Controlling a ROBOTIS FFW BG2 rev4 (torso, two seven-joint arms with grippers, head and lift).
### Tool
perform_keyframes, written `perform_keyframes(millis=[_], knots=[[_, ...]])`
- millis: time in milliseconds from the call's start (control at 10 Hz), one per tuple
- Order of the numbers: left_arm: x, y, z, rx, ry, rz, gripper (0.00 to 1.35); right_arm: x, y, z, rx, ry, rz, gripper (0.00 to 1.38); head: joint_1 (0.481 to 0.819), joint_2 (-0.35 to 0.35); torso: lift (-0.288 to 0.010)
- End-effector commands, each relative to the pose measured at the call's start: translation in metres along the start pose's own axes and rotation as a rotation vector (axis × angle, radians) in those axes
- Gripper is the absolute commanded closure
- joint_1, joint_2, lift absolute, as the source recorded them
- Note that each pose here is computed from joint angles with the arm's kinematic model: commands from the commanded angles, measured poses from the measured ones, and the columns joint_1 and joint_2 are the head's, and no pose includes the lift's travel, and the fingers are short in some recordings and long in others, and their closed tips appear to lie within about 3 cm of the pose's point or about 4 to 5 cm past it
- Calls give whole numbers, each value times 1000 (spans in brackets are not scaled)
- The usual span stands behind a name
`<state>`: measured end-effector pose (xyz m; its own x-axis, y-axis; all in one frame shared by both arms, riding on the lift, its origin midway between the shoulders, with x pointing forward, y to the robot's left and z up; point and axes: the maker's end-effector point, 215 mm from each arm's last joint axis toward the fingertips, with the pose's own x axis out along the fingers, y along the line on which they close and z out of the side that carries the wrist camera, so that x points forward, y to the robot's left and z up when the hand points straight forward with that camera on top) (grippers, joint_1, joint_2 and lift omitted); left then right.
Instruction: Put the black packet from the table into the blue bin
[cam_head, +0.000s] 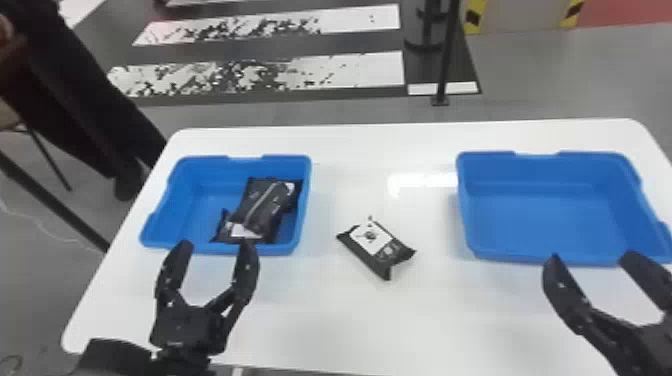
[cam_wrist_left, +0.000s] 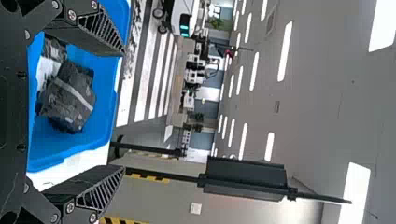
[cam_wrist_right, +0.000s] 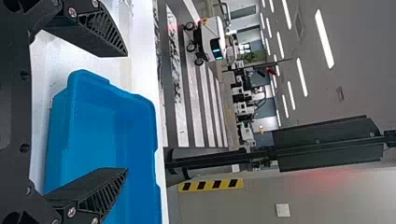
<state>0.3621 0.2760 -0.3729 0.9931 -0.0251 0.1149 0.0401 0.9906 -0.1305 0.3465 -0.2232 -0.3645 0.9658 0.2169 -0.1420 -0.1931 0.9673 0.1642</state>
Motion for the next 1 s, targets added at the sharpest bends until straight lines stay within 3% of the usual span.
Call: perform_keyframes(millis=[0,200,400,600,900], knots=[[22,-32,-5,-32,12,-68,174,0,0,0,-3,1,0,137,695,90,-110],[46,-84,-18,-74,57,-172,179,1,0,1,-7,-1,0,137,695,31,-110],[68,-126,-30,-43,112,-287,179,1,0,1,-9,0,0,137,695,-57,-110],[92,-160,-51,34,204,-378,179,3,0,0,-13,-1,1,137,695,-117,-110],[112,-174,-87,150,338,-442,180,3,0,-1,-14,1,0,137,695,-169,-110]])
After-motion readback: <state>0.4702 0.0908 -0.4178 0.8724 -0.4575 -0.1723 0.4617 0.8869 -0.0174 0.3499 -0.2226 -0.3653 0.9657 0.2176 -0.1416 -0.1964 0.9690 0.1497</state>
